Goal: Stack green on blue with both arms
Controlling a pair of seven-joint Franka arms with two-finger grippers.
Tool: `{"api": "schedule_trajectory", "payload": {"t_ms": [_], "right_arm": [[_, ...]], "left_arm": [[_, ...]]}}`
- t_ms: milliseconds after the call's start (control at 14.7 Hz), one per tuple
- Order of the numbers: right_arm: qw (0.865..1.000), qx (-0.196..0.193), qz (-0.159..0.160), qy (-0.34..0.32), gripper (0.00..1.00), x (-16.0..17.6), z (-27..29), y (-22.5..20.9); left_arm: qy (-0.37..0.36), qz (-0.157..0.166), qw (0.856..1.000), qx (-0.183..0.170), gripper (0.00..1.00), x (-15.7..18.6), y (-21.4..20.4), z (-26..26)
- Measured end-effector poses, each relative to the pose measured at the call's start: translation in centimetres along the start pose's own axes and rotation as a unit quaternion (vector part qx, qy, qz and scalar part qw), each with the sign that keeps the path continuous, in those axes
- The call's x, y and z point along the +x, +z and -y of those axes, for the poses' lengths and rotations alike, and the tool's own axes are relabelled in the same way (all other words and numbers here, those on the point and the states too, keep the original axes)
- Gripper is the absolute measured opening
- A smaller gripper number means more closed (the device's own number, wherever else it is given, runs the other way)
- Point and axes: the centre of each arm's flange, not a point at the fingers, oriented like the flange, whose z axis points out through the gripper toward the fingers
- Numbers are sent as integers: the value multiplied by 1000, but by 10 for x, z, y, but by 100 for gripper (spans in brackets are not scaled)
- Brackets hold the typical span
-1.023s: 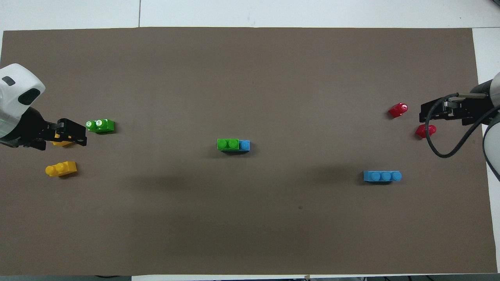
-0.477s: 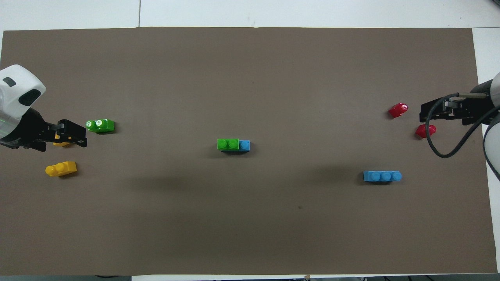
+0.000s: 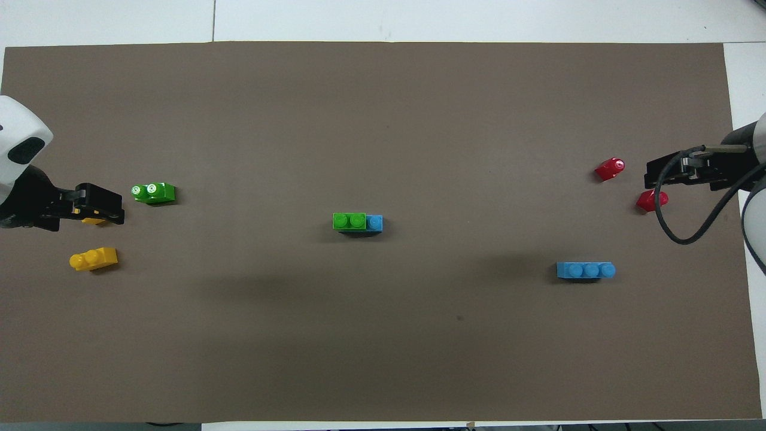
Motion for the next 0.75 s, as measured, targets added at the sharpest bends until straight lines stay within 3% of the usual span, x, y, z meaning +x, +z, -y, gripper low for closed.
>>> {"api": "schedule_trajectory", "payload": {"t_ms": [341,750], "right_arm": [[1000,0,0,-1,100,0,1,0],[1000,0,0,-1,100,0,1,0]], "left_arm": [[5,-22,1000,-1,100,-5,-23,-3],[17,-24,1000,1,100,-7,-24,-16]]}}
